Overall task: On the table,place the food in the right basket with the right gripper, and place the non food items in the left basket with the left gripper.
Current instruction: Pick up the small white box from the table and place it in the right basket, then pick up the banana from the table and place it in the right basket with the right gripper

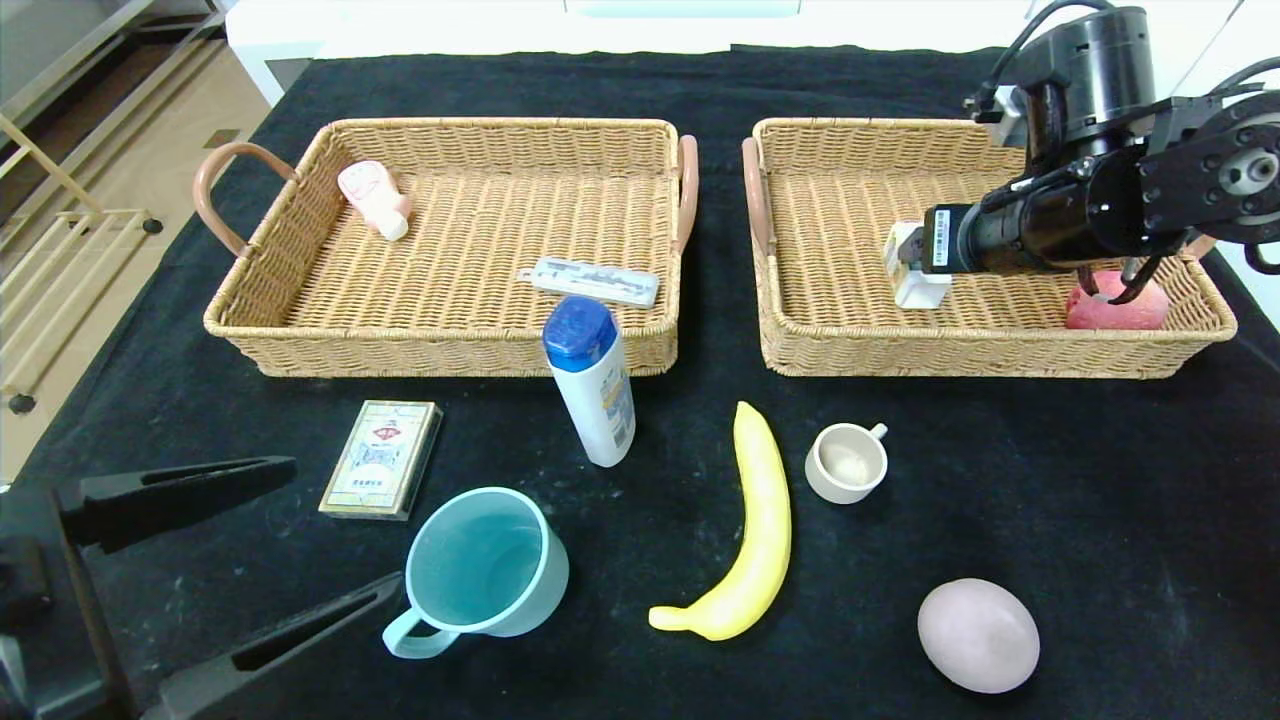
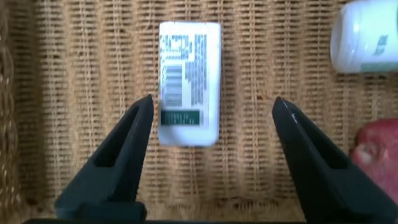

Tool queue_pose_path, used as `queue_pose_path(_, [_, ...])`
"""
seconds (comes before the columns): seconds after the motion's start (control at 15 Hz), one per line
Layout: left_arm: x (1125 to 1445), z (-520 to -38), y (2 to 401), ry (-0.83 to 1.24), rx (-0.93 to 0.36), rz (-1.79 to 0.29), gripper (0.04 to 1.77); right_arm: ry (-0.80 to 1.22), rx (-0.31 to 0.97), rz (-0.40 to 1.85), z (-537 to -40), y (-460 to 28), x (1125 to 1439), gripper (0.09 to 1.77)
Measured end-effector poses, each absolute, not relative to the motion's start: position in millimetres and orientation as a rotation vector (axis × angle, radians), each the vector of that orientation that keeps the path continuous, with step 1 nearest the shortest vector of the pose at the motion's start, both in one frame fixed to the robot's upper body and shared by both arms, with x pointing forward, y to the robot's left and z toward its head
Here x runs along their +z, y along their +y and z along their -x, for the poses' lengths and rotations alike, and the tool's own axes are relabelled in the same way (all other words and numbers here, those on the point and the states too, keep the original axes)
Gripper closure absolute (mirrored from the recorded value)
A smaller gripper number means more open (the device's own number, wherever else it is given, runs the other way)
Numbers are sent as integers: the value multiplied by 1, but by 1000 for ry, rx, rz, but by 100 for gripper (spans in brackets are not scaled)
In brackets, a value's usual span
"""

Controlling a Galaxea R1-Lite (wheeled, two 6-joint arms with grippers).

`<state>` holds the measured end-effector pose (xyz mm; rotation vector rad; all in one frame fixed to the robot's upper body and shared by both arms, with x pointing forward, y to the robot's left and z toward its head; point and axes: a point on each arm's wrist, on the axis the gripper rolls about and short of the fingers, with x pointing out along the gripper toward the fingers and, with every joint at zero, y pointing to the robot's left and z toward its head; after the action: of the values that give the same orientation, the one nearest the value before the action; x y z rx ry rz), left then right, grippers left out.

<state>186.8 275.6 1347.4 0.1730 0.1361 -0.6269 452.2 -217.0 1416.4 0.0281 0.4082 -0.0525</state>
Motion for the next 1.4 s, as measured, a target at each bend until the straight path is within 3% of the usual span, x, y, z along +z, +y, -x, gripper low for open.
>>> queue_pose_path(0.33, [1348, -188, 277, 131, -611, -189, 9, 475, 0, -9, -403, -212, 1428, 30])
queue_pose_path(0.87, [1341, -189, 277, 144, -617, -236, 9, 681, 55, -79, -294, -212, 1421, 20])
queue_pose_path(1.4, [1340, -189, 277, 148, -616, -236, 9, 876, 48, -75, -265, -198, 1367, 17])
